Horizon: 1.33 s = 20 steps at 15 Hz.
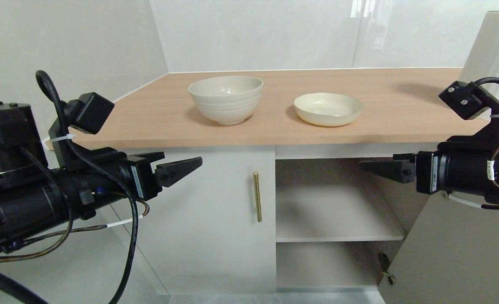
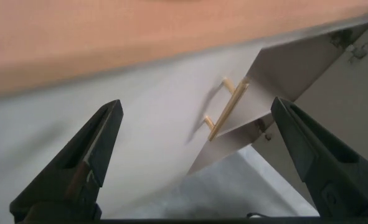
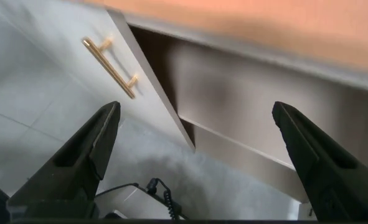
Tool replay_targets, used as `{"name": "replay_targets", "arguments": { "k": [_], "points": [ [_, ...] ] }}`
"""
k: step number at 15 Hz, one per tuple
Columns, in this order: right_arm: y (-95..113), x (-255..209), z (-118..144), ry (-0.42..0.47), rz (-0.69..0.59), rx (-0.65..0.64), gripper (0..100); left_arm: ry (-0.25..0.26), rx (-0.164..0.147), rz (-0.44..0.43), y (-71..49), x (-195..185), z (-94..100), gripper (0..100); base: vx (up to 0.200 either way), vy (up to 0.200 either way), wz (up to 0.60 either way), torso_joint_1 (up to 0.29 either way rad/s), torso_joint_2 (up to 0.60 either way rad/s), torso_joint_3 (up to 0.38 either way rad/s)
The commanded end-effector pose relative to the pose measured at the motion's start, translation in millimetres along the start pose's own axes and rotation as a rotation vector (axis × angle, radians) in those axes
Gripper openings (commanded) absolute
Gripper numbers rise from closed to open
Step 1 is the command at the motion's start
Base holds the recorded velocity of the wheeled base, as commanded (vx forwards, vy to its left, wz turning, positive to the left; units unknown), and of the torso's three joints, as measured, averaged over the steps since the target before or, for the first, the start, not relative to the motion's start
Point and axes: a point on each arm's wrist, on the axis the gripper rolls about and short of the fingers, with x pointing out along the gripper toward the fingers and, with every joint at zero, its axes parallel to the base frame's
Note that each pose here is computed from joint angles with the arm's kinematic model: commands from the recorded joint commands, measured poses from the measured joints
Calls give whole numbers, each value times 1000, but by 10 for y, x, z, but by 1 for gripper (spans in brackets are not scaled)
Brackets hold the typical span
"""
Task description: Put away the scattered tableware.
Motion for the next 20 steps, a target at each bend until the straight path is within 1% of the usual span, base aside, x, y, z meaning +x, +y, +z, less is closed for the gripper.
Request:
{"name": "replay_targets", "arguments": {
  "k": [1, 5, 11, 15, 17, 19, 20],
  "points": [
    [6, -3, -5, 2, 3, 0, 100, 9, -3, 2, 8, 21, -17, 100, 0, 0, 0, 119, -134, -251],
    [6, -3, -5, 2, 3, 0, 100, 14, -4, 1, 11, 33, -26, 100, 0, 0, 0, 104, -481, -273],
    [2, 28, -9, -3, 3, -1, 100, 24, -6, 3, 21, 64, -46, 100, 0, 0, 0, 233, -479, -278],
    [-24, 150, -41, -8, -1, 1, 100, 42, -12, 5, 41, 132, -79, 100, 0, 0, 0, 212, -480, -272],
    [-46, 276, -40, -11, -16, 0, 100, 4, -12, 29, 100, 201, 67, 100, 0, 0, 0, 110, -266, -146],
    [-72, 417, 37, -20, -81, 7, 100, -15, -14, 47, 168, 290, 154, 100, 0, 0, 0, 41, -78, -36],
    [-107, 576, 107, -15, -210, 25, 100, -11, -23, 86, 290, 392, 248, 100, 0, 0, 0, 0, 0, 0]
  ]
}}
